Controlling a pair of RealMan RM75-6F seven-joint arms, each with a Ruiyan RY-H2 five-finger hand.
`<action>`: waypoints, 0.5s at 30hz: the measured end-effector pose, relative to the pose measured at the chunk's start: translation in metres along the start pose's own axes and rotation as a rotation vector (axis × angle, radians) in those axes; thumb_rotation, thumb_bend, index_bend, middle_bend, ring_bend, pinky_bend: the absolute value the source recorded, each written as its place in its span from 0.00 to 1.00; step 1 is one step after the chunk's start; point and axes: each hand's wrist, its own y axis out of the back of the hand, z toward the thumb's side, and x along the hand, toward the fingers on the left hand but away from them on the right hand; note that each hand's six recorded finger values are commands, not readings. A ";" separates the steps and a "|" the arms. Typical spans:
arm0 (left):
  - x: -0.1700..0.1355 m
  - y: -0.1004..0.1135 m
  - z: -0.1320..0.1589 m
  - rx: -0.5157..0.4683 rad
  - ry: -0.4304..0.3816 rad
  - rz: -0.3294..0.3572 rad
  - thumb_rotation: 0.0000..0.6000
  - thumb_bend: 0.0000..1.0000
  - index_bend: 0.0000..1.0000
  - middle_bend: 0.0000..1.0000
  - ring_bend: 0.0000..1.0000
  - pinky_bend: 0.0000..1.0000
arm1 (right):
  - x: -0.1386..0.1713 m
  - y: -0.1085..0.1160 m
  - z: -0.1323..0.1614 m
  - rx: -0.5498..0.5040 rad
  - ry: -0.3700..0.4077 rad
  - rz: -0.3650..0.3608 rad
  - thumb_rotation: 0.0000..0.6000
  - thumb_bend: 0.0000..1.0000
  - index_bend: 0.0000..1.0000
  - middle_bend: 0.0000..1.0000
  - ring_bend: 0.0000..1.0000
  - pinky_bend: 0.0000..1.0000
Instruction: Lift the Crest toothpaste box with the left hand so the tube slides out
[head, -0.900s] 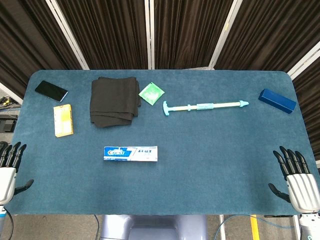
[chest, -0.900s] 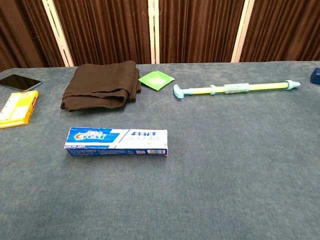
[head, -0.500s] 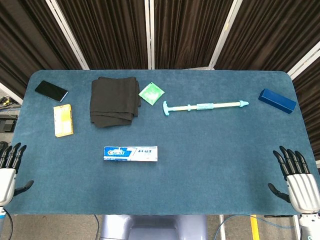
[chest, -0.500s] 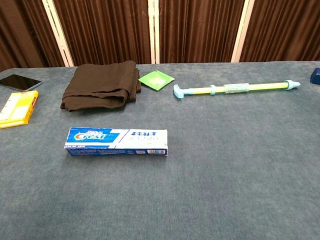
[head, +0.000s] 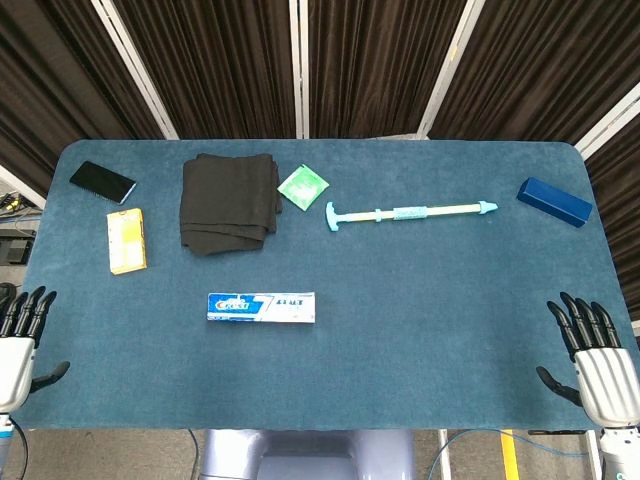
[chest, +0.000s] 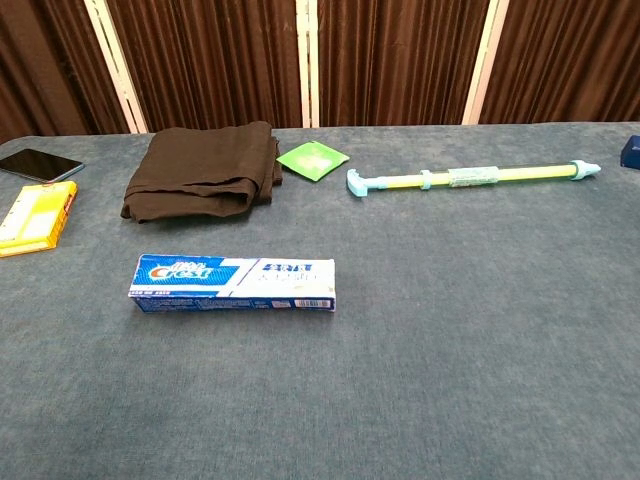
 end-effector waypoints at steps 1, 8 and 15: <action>0.000 0.000 0.001 -0.005 -0.002 0.002 1.00 0.08 0.00 0.00 0.00 0.04 | 0.000 0.000 0.000 -0.001 -0.001 0.000 1.00 0.08 0.04 0.00 0.00 0.00; 0.011 0.006 0.013 -0.021 -0.046 0.029 1.00 0.08 0.00 0.00 0.03 0.16 | -0.001 0.002 -0.003 -0.019 -0.011 -0.001 1.00 0.08 0.05 0.00 0.00 0.00; 0.036 0.014 0.046 0.033 -0.132 0.020 1.00 0.09 0.02 0.01 0.08 0.21 | 0.000 0.006 -0.004 -0.034 -0.010 -0.010 1.00 0.08 0.06 0.00 0.00 0.00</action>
